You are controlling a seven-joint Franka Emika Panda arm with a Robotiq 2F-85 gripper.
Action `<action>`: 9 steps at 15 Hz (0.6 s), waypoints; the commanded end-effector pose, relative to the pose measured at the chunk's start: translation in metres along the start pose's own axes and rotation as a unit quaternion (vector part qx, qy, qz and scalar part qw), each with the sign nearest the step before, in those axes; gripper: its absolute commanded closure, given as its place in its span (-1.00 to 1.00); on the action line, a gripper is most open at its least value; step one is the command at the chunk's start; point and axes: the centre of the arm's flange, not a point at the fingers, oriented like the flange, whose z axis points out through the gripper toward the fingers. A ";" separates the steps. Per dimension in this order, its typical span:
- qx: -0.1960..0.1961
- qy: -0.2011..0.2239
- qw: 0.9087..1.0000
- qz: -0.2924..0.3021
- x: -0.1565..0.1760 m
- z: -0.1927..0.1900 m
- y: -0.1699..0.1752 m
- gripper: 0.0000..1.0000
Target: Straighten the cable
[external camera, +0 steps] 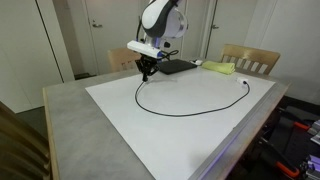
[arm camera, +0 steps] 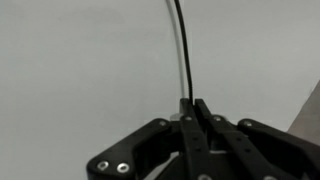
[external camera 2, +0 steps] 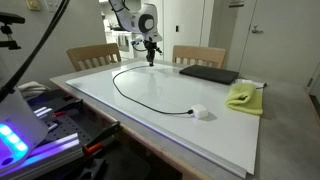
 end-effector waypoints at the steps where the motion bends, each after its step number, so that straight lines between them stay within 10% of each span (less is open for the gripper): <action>1: 0.000 0.000 1.000 0.000 0.000 0.000 0.000 0.96; 9: 0.067 -0.061 0.980 -0.177 -0.053 0.000 -0.047 0.96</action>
